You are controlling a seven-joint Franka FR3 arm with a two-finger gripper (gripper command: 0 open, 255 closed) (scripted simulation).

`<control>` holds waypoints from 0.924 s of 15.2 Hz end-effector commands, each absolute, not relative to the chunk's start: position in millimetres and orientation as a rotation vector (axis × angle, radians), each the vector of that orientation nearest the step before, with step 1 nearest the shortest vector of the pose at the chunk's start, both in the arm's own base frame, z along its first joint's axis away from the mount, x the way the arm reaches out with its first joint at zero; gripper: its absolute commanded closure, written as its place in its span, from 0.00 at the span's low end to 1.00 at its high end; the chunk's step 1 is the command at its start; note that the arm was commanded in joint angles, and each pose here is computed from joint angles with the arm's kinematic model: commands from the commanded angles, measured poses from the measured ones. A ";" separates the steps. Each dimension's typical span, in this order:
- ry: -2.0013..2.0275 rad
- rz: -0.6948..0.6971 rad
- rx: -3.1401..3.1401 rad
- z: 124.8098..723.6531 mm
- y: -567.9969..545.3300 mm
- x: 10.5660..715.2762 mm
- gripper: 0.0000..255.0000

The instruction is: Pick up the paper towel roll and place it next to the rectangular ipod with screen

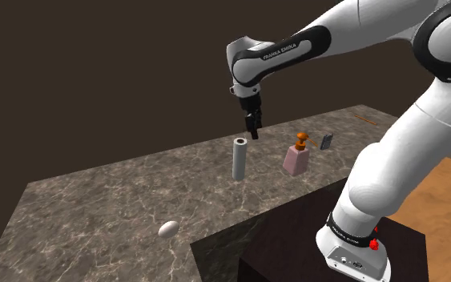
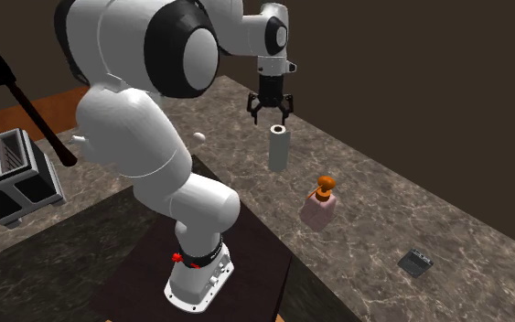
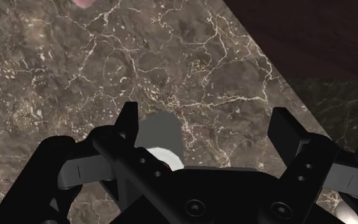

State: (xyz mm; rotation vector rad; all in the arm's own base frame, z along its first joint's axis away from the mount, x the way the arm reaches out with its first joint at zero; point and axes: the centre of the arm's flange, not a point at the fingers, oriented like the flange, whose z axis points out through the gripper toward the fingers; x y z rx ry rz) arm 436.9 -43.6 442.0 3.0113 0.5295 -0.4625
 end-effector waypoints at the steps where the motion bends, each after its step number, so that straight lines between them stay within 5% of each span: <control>1: 0.597 -0.466 3.014 426.8 -50.5 459.7 0.00; 7: 0.791 -0.478 3.018 383.8 -55.6 527.4 0.00; 14: 0.799 -0.478 3.018 351.7 -57.5 521.0 0.00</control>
